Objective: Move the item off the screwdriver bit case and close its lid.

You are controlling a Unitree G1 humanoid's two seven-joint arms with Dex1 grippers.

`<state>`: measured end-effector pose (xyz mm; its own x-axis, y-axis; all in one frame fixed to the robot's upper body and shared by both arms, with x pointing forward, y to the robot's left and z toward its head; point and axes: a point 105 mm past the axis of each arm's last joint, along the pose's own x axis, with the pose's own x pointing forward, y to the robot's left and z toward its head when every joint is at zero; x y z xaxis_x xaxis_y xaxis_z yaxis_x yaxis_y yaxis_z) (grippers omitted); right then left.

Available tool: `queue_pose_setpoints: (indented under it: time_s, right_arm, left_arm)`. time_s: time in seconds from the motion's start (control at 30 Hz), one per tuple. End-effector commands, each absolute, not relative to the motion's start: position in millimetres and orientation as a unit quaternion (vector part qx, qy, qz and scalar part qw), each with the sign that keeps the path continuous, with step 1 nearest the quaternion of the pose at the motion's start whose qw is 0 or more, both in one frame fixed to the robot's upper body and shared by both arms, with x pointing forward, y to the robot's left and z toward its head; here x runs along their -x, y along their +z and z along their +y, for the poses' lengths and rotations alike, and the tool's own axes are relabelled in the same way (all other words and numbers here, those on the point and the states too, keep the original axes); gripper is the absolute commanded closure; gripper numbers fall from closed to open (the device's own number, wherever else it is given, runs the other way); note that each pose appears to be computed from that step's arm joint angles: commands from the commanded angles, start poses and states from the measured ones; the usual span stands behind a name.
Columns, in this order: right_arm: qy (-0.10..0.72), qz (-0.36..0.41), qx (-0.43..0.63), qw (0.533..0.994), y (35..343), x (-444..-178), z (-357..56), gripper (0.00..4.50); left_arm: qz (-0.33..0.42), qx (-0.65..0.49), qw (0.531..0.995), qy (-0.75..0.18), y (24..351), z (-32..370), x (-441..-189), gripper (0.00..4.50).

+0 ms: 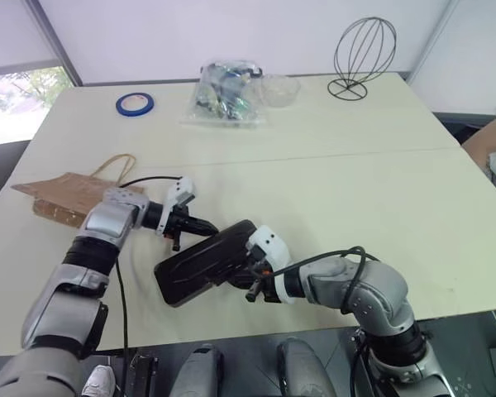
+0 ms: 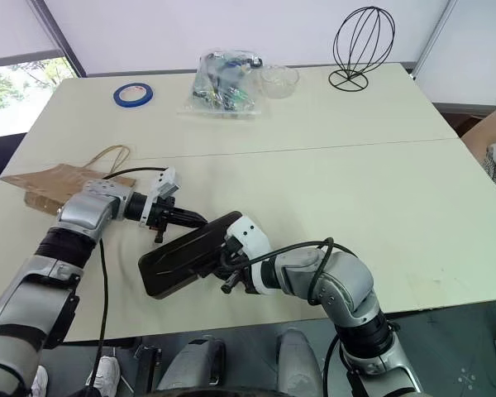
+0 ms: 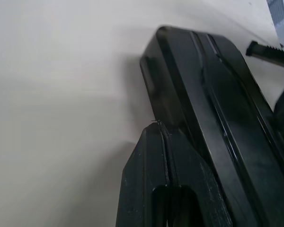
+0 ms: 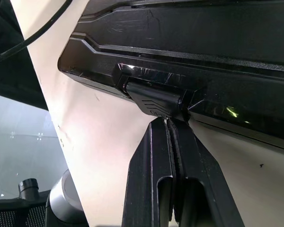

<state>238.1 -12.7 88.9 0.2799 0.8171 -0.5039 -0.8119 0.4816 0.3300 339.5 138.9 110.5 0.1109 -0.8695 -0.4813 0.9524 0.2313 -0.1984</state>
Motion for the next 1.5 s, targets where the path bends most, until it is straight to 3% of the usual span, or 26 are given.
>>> queue_pose_setpoints:
  time_s: [0.03,0.7,1.5]
  right_arm:
    - [0.523,0.295,-0.012,0.799,100,-237,-7,4.45]
    - [0.514,0.301,-0.014,0.803,95,-239,-1,4.45]
    - [0.471,0.275,-0.008,0.838,94,-255,4,4.45]
  left_arm:
    - [0.251,-0.092,0.739,-0.619,120,144,-336,4.5]
    - [0.271,-0.12,0.715,-0.633,93,135,-320,4.5]
    - [0.288,-0.143,0.702,-0.635,71,140,-310,4.5]
